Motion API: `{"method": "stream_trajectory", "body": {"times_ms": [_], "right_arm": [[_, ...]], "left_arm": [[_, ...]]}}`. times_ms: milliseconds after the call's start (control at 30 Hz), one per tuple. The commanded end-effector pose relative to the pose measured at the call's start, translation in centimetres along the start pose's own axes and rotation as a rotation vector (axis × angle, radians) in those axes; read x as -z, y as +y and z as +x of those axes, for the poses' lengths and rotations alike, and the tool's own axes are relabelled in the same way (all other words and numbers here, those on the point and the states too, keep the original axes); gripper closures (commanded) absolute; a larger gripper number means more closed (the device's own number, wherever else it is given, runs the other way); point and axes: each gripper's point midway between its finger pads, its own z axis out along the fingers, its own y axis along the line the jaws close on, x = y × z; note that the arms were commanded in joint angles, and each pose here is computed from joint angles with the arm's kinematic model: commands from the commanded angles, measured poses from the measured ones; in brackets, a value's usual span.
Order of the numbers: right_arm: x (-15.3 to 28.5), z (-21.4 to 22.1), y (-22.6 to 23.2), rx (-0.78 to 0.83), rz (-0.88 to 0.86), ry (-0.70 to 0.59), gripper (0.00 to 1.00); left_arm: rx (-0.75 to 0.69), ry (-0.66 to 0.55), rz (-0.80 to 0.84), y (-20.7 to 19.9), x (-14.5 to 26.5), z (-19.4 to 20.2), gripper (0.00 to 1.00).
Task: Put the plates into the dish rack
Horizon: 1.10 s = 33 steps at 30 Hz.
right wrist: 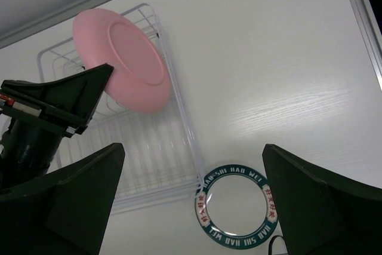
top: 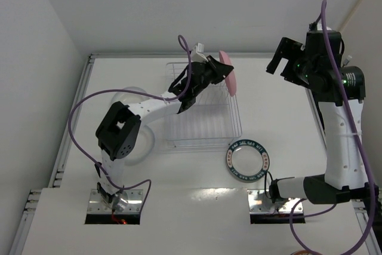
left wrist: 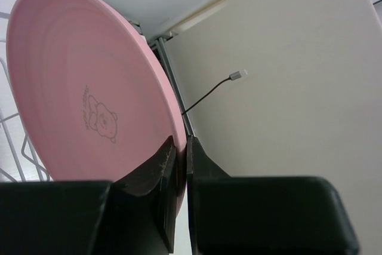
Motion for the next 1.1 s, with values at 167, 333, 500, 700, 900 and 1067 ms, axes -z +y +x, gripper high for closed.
{"method": "stream_trajectory", "body": {"times_ms": [167, 333, 500, 700, 900, 1067], "right_arm": [[-0.9, 0.2, -0.1, 0.006, -0.011, 0.02, 0.0], [-1.5, 0.3, -0.1, 0.001, -0.011, 0.031, 0.0], [-1.5, 0.4, 0.0, 0.001, -0.019, 0.035, 0.0], [-1.8, 0.6, -0.3, -0.003, -0.008, 0.042, 0.0], [-1.4, 0.5, -0.4, -0.004, -0.012, 0.034, 0.0], [-1.6, 0.6, -0.7, -0.008, -0.001, 0.04, 0.0]], "left_arm": [[-0.015, -0.069, 0.09, -4.1, 0.4, -3.3, 1.0], [-0.084, -0.066, 0.103, -6.1, 0.1, -4.5, 1.0], [-0.085, -0.074, 0.098, -6.0, 0.2, -5.1, 1.0], [-0.087, -0.045, 0.089, -5.2, 0.1, -4.2, 1.0], [-0.081, -0.002, 0.048, -2.8, 0.3, -2.9, 1.0], [-0.083, 0.05, -0.004, -1.1, 0.4, -1.6, 1.0]]}}
